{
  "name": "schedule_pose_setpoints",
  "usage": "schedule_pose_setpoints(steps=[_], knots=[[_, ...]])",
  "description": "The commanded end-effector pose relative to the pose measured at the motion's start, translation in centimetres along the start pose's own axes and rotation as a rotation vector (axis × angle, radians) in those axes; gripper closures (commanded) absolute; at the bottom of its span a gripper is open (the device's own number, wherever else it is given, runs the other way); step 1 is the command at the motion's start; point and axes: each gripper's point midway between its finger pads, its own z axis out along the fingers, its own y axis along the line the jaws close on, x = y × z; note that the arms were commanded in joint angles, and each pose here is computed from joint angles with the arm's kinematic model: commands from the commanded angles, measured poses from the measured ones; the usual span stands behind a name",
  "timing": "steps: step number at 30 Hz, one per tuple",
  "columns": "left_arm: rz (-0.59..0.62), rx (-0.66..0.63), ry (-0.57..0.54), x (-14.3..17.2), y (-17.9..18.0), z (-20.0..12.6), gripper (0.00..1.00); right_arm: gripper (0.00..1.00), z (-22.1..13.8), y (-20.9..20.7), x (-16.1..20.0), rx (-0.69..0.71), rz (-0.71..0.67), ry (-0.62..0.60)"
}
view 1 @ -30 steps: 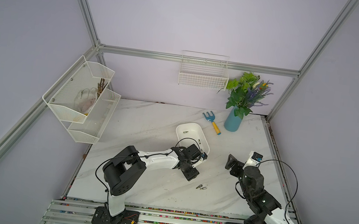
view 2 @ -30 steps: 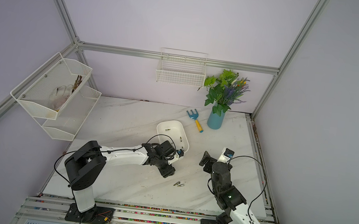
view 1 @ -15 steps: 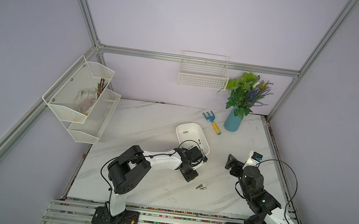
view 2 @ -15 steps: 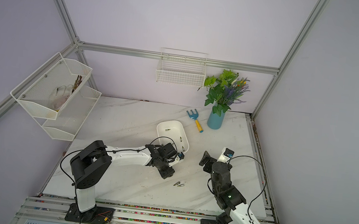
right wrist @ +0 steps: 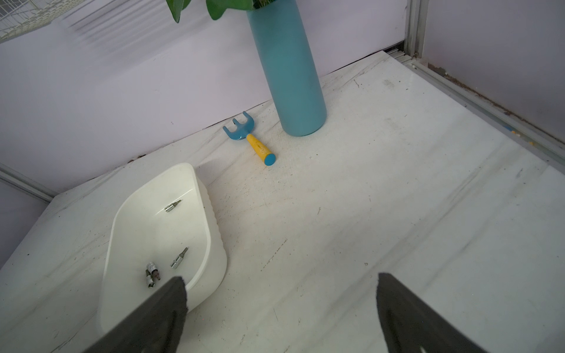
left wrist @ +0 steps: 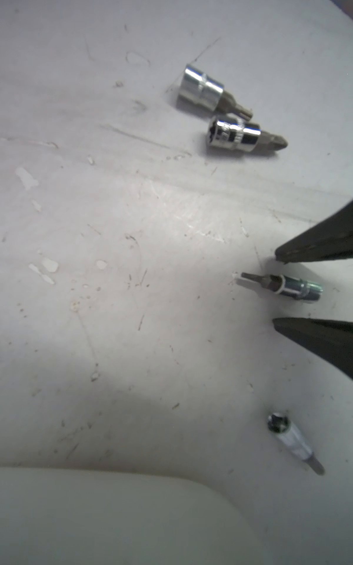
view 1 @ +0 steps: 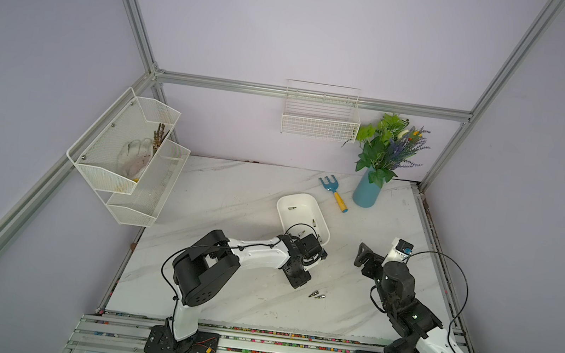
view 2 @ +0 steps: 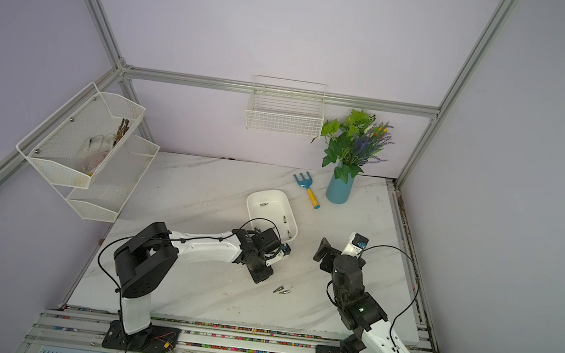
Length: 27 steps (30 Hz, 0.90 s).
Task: Put the bit on the desktop into the storage box
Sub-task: Pick up the screwdriver bit from the center of the board.
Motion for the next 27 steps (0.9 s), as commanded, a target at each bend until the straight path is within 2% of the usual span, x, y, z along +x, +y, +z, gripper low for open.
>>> schedule_pose_setpoints(steps=[1, 4, 13, 18, 27], knots=[[-0.009, -0.012, 0.031, 0.2, -0.1, -0.2, 0.69, 0.0, 0.0, -0.2, -0.5, 0.008, 0.017, -0.026], [-0.013, -0.01, 0.047, 0.4, -0.1, -0.1, 0.74, 0.0, 0.0, -0.2, -0.5, 0.008, 0.016, -0.025], [-0.028, 0.005, 0.077, 0.7, -0.4, -0.1, 0.78, 0.0, 0.0, -0.2, -0.5, 0.007, 0.017, -0.026], [-0.03, 0.001, 0.09, 0.8, -0.4, 0.0, 0.84, 0.0, 0.0, -0.1, -0.6, 0.006, 0.018, -0.026], [-0.056, -0.029, 0.032, -0.4, 0.1, -1.0, 0.92, 0.0, 0.0, -0.2, -0.5, 0.006, 0.017, -0.025]])
